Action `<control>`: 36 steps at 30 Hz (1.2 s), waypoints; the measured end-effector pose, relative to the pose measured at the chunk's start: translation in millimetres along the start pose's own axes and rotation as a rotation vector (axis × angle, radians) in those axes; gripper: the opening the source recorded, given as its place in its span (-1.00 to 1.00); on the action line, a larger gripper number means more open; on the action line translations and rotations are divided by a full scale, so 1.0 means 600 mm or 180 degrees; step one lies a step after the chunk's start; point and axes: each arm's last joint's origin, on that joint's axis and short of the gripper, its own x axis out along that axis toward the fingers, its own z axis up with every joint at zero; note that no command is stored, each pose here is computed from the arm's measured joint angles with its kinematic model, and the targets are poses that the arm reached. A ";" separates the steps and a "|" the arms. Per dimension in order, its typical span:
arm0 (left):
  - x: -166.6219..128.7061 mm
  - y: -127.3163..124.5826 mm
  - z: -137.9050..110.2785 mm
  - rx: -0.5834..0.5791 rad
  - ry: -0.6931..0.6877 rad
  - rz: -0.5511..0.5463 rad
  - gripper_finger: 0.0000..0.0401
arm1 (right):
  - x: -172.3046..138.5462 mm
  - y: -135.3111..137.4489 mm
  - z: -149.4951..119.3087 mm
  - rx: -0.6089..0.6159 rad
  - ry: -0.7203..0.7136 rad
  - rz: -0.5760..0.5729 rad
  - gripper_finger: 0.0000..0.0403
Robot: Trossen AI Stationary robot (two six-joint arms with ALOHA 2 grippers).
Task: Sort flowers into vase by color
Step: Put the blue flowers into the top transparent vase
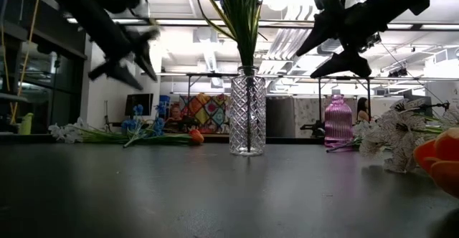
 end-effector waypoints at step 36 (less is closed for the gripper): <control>0.160 0.051 -0.041 -0.0537 0.0413 0.1352 -0.41 | -0.001 -0.013 -0.011 -0.0216 0.0223 -0.0251 0.31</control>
